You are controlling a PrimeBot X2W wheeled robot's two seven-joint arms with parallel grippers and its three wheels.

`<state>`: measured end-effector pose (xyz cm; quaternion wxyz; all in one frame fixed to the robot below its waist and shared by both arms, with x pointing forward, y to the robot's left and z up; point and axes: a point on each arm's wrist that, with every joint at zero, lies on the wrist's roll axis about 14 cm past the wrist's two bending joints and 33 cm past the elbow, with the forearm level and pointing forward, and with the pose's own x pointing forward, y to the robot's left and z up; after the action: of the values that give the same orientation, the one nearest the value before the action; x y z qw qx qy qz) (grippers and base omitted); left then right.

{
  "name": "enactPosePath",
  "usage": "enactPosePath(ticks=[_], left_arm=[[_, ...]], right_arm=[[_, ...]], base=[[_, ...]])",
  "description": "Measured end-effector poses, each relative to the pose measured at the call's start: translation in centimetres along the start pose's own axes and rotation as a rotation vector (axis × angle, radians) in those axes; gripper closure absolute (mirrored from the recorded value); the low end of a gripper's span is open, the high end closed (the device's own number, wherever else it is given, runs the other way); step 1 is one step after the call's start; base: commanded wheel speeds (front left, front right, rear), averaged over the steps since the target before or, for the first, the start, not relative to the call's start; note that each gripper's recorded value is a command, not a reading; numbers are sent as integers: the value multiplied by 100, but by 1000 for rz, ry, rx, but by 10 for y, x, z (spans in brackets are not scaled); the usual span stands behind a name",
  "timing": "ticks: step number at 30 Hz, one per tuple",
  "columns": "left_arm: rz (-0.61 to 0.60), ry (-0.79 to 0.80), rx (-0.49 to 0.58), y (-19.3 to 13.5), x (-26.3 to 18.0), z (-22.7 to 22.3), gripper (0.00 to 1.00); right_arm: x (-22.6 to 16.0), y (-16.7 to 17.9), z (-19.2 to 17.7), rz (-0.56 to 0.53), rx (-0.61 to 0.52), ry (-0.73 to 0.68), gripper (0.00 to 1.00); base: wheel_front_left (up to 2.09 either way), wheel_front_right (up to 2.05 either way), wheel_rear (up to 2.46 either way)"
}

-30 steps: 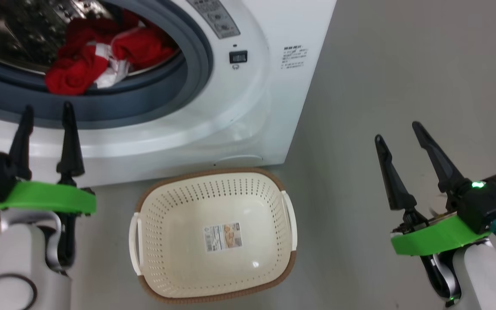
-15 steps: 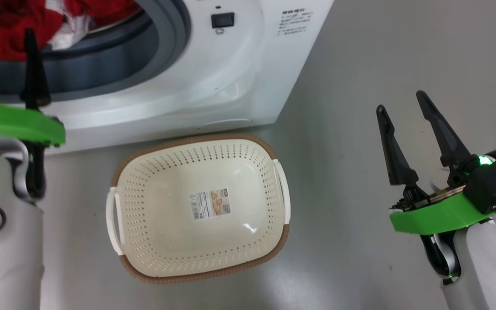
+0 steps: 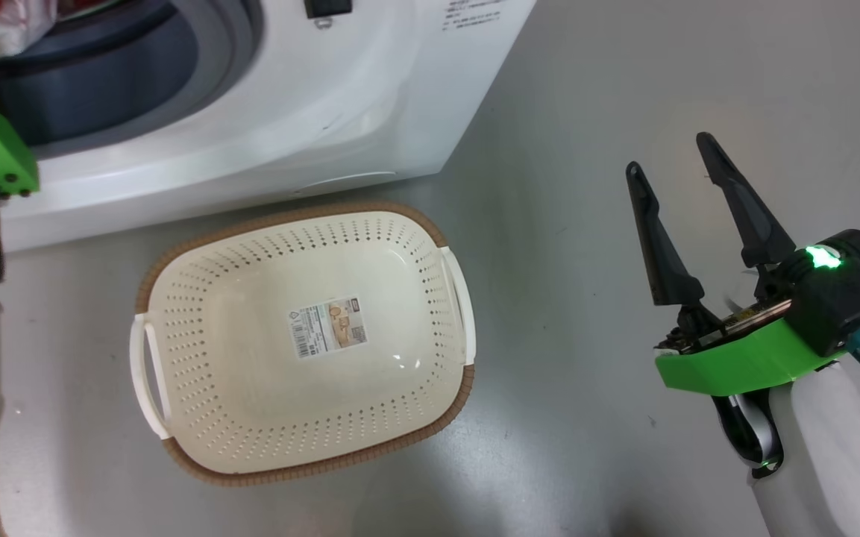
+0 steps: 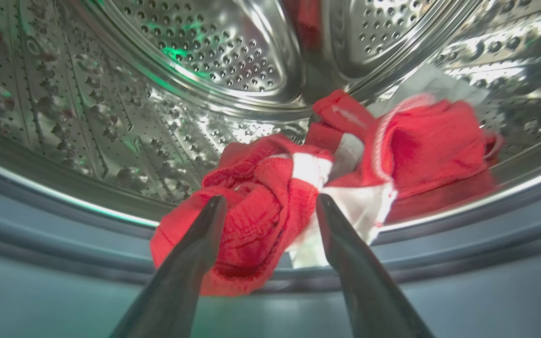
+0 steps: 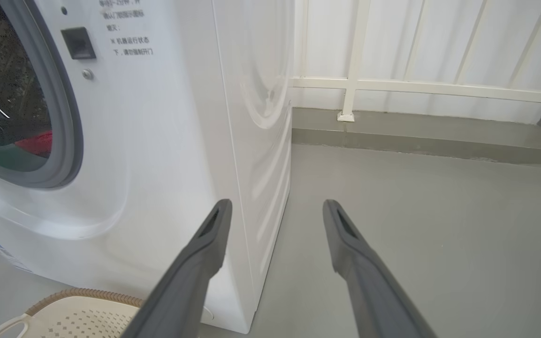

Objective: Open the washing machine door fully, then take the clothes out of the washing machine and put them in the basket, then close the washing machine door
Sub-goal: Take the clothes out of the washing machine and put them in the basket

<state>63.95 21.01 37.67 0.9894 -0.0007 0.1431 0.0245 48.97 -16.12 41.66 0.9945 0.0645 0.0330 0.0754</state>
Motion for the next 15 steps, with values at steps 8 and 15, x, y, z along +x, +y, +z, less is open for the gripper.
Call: enactPosePath(ticks=[8, 15], left_arm=[[41, 100, 83, 8, 15, -16, 0], [60, 224, 188, 12, 23, -33, 0]], right_arm=[[-3, 5, -12, 16, 21, 34, 0], [-3, 11, -15, 35, 39, 45, 0]], base=[[0, 0, 0], [0, 0, 0]])
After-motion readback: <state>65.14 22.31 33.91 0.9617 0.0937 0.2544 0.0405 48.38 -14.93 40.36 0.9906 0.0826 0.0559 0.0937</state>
